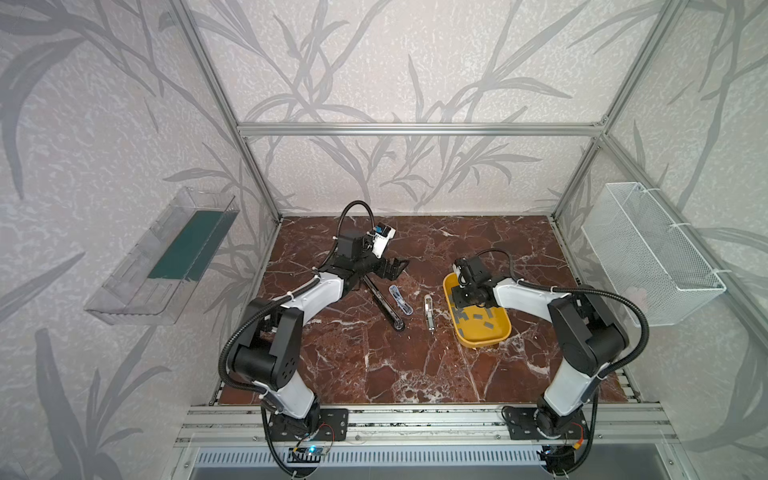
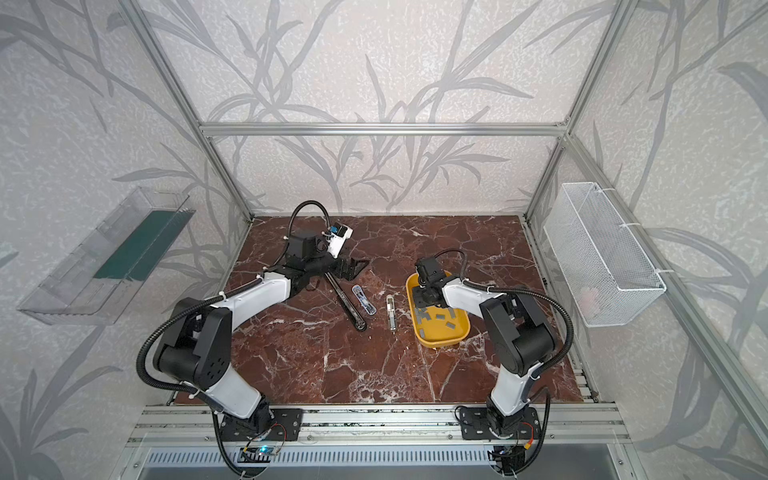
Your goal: Load the staples into the stapler
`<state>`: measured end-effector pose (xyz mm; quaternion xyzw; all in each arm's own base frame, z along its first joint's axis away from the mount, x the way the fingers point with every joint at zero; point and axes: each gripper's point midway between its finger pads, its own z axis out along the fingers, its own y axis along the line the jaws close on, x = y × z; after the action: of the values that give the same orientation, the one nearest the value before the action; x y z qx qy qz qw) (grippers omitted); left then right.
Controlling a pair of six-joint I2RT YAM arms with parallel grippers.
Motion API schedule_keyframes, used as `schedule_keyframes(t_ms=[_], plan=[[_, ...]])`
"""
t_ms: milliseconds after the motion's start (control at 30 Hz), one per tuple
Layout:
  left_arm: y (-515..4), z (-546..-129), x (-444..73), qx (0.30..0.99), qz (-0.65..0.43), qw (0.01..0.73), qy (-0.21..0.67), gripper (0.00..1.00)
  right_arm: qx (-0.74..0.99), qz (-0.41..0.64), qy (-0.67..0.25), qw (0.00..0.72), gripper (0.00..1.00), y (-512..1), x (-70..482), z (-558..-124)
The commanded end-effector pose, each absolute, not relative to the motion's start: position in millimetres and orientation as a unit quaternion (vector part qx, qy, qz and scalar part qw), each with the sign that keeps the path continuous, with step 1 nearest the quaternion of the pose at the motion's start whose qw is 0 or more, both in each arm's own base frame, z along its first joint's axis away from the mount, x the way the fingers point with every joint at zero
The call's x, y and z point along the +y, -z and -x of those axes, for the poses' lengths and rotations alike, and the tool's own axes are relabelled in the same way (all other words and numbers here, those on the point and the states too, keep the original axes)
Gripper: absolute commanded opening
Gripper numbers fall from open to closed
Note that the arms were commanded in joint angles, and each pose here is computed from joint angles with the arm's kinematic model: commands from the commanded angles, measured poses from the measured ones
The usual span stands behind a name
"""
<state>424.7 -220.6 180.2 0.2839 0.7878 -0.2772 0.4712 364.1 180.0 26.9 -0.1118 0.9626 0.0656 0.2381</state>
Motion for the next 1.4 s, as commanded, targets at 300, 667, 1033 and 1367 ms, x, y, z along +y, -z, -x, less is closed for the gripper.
schedule_keyframes(t_ms=[300, 667, 1033, 1367], plan=[[-195.5, -426.9, -226.6, 0.775, -0.291, 0.477, 0.295, 0.99, 0.964, 0.119, -0.049, 0.232, 0.27, -29.6, 174.9, -359.3], [-197.6, -427.0, -226.6, 0.778, -0.291, 0.473, 0.294, 0.99, 0.965, 0.125, -0.043, 0.225, 0.27, -28.7, 175.3, -355.2], [-199.1, -426.0, -227.8, 0.776, -0.292, 0.473, 0.298, 0.99, 0.959, 0.124, -0.055, 0.249, 0.27, -48.6, 177.0, -354.1], [-200.5, -424.5, -227.7, 0.774, -0.293, 0.474, 0.3, 0.99, 0.966, 0.123, -0.045, 0.222, 0.27, -30.5, 175.2, -350.3]])
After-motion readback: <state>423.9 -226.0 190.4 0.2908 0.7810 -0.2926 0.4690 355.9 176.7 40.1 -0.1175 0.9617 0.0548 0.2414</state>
